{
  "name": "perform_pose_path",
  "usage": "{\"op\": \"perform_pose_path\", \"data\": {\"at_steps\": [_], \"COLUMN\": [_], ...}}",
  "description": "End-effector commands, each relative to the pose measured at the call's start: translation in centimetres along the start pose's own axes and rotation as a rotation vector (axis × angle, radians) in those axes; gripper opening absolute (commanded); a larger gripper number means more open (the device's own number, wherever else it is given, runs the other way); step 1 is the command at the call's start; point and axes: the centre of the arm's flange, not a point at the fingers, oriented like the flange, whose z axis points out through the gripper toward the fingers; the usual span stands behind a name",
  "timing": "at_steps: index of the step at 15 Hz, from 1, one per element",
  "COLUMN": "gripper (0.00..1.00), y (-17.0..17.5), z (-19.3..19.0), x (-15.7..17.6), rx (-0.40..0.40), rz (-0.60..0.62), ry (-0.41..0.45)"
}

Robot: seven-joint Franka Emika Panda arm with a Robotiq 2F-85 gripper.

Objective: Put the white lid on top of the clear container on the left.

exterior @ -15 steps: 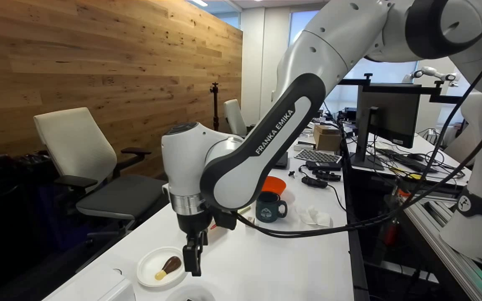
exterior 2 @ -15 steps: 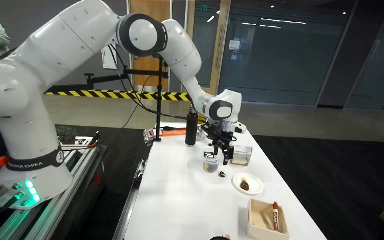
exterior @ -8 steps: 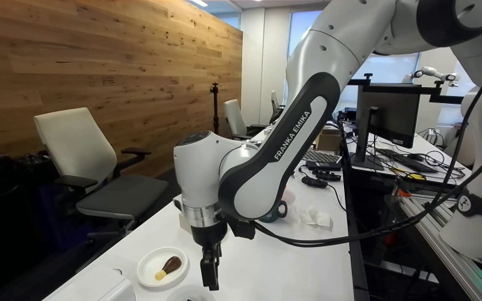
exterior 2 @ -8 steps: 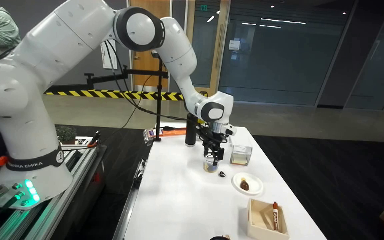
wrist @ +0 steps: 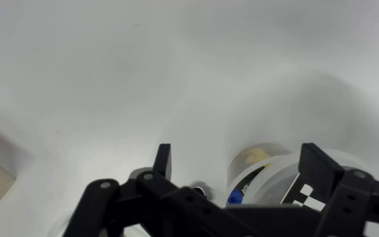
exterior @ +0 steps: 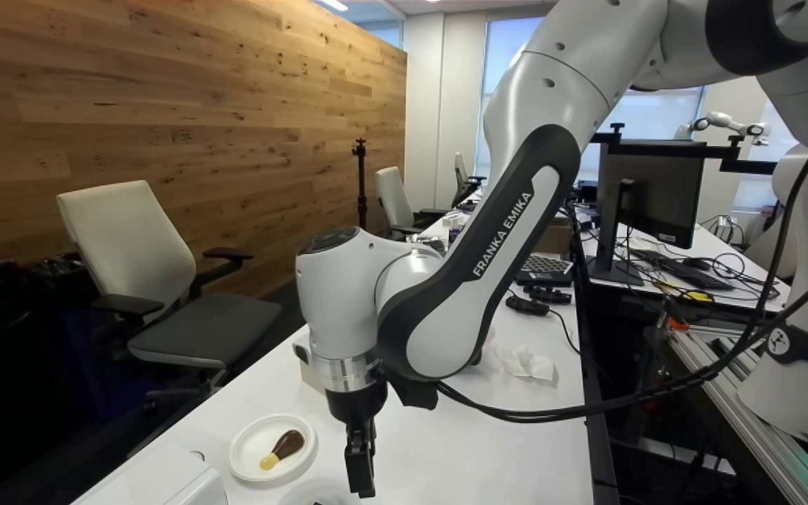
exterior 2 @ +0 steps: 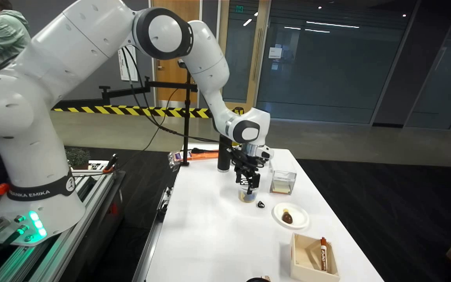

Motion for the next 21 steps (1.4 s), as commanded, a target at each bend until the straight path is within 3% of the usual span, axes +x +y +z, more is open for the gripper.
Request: {"op": "perform_pose_path", "data": {"at_steps": [1,21], "gripper": [1.00,1.00], "y": [0.9,0.5], "z": [-0.6,1.4], "x": [-0.2,4.8], "rx": [-0.015,-0.015], "rz": [-0.031,-0.082], "ry": [0.034,0.087]}}
